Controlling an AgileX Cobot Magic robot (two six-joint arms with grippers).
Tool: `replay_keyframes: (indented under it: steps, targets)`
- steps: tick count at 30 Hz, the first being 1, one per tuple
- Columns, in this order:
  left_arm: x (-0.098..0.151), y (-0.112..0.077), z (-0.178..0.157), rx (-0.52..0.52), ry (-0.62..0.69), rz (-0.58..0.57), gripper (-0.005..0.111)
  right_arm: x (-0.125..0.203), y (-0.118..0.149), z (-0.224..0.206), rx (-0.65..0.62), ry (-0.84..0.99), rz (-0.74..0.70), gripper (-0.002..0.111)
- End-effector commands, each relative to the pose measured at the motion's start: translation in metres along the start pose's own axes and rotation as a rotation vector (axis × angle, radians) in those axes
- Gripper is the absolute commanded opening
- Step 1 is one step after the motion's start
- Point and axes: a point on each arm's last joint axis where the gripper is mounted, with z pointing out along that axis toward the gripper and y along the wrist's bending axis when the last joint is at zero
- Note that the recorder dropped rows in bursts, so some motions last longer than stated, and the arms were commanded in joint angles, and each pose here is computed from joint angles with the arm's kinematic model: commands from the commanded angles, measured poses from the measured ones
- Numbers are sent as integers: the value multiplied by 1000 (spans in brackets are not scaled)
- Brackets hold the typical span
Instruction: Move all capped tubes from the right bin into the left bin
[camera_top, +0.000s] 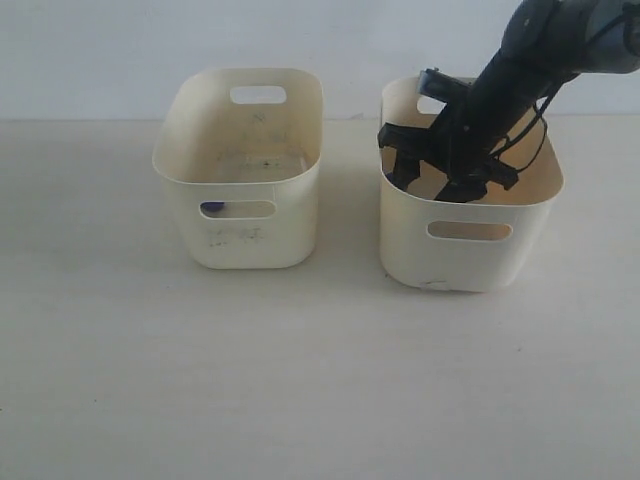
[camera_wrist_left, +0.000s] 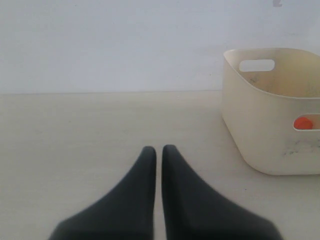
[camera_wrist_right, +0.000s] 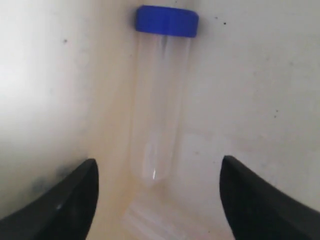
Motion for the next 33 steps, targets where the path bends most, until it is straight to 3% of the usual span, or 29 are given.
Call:
replay_keyframes:
  steps: [1,33]
  targets:
    - [-2,0,0,1,-8,-16,4,-1,-5,8,2,6,-2,76]
    - [-2,0,0,1,-8,-16,4,-10,-7,11,16,-87,31,75]
